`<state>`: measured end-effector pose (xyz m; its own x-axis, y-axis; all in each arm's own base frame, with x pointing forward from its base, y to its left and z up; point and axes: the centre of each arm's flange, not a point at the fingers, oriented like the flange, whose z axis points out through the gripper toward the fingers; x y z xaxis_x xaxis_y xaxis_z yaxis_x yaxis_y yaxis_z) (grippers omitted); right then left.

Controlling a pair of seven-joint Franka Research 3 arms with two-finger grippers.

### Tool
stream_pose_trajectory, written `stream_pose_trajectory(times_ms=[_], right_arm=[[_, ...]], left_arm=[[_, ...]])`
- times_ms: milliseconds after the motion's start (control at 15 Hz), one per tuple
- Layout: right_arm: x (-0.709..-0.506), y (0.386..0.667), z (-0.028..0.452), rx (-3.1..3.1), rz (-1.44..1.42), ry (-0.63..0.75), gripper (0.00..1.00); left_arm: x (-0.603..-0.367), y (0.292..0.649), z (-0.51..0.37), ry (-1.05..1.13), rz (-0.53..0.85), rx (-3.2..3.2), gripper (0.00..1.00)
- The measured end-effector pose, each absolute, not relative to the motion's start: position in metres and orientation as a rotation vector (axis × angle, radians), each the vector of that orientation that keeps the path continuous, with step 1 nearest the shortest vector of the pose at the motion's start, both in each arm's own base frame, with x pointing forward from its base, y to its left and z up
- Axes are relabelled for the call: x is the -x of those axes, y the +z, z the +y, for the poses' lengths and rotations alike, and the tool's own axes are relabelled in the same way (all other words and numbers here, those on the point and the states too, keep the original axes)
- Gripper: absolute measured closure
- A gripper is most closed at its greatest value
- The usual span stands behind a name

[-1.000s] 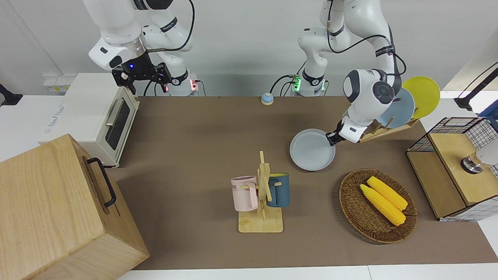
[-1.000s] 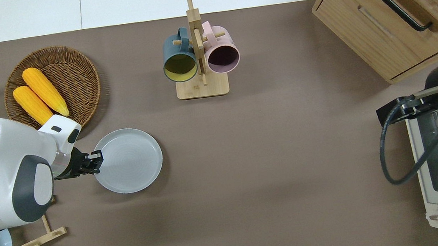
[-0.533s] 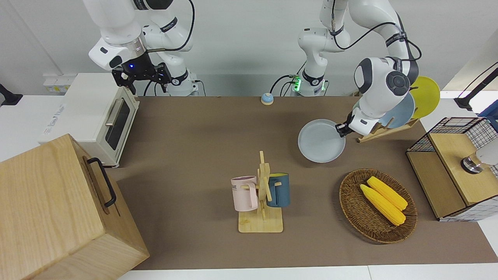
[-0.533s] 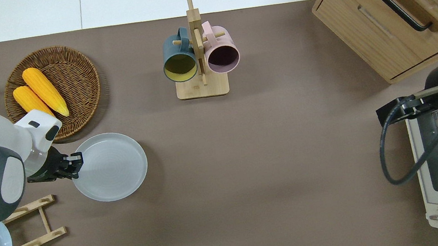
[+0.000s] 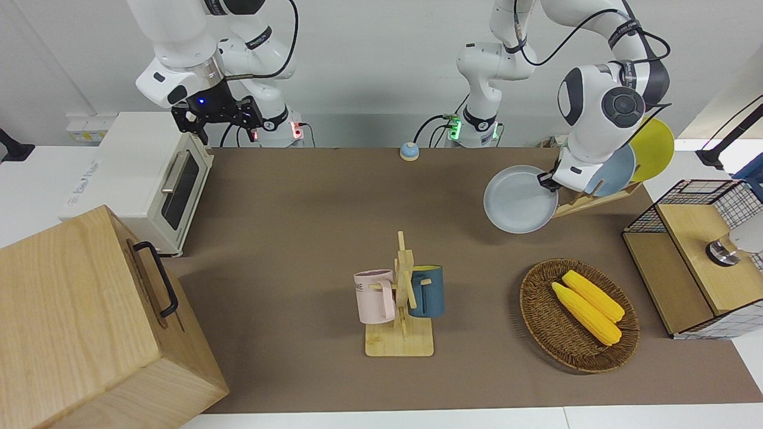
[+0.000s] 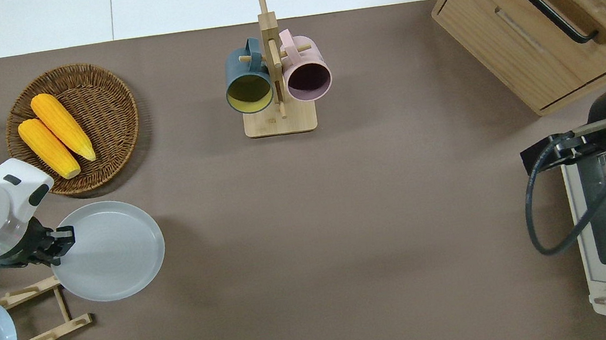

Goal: Pick gray plate from table and place it on lower plate rack with left arm
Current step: 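Lower the gray plate into the lower slot of the wooden rack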

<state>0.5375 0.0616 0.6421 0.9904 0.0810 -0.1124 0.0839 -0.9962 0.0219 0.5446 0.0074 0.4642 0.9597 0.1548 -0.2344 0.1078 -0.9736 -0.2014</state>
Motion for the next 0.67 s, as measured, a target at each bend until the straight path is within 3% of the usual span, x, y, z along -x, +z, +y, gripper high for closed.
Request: stream_pose_trajectory(times_ms=[667], right_arm=[[-0.537,0.642,0.062,-3.108,0.129,-0.174,0.01]], left_arm=[[-0.533,0.508,0.043,0.401,-0.169,2.614,0.96]])
